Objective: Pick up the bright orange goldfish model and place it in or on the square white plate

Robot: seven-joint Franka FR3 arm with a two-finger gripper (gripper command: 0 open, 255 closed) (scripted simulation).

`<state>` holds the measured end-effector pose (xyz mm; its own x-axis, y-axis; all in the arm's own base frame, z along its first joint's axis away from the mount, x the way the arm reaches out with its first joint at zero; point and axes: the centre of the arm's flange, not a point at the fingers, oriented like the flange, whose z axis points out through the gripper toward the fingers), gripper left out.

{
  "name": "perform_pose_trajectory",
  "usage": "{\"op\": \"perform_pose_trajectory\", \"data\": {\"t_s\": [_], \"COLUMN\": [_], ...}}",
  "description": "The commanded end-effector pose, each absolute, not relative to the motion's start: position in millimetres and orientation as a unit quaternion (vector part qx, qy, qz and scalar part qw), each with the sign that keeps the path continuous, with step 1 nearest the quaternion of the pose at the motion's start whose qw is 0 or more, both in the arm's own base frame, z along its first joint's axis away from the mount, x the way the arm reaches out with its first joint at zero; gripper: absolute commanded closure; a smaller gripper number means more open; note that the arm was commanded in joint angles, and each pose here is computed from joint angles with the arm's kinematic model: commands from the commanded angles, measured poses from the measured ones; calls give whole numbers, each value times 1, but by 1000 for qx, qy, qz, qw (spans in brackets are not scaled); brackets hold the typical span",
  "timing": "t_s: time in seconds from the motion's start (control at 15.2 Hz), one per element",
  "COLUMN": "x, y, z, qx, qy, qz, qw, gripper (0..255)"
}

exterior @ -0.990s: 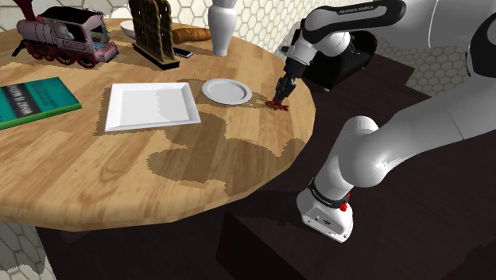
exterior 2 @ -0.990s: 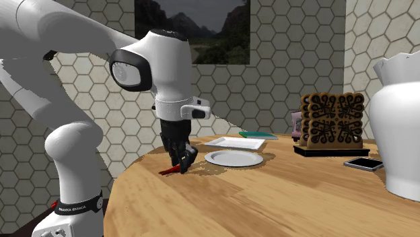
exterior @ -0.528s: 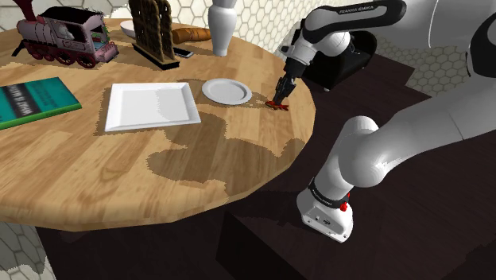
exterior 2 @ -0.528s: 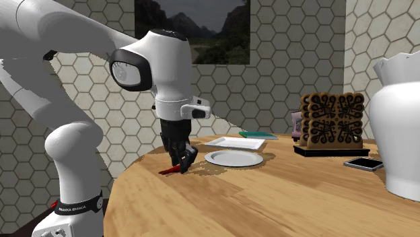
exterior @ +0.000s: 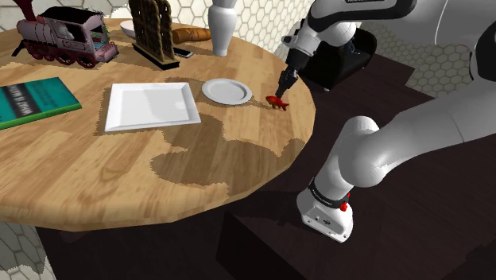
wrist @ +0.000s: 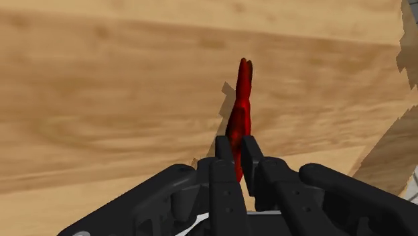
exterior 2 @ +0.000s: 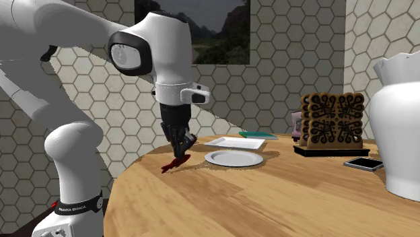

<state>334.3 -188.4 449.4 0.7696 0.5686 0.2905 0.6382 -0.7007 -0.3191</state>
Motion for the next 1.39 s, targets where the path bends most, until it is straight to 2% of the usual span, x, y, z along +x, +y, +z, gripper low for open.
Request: {"op": "perform_pose_trajectory", "data": {"t_s": [0.0,0.26,0.33,0.46,0.92,1.32], "x": [334,334,334,312,317,317], "y": [-189,-188,-188,-165,-153,-152], "z": [460,471,471,450,416,413], "qx": [-918,-918,-918,-903,-903,-903], "qy": [-329,-329,-329,-387,-387,-387], "qz": [-84,-84,-84,-135,-135,-135], "qw": [205,205,205,133,133,133], "gripper": [255,255,0,0,0,0]}}
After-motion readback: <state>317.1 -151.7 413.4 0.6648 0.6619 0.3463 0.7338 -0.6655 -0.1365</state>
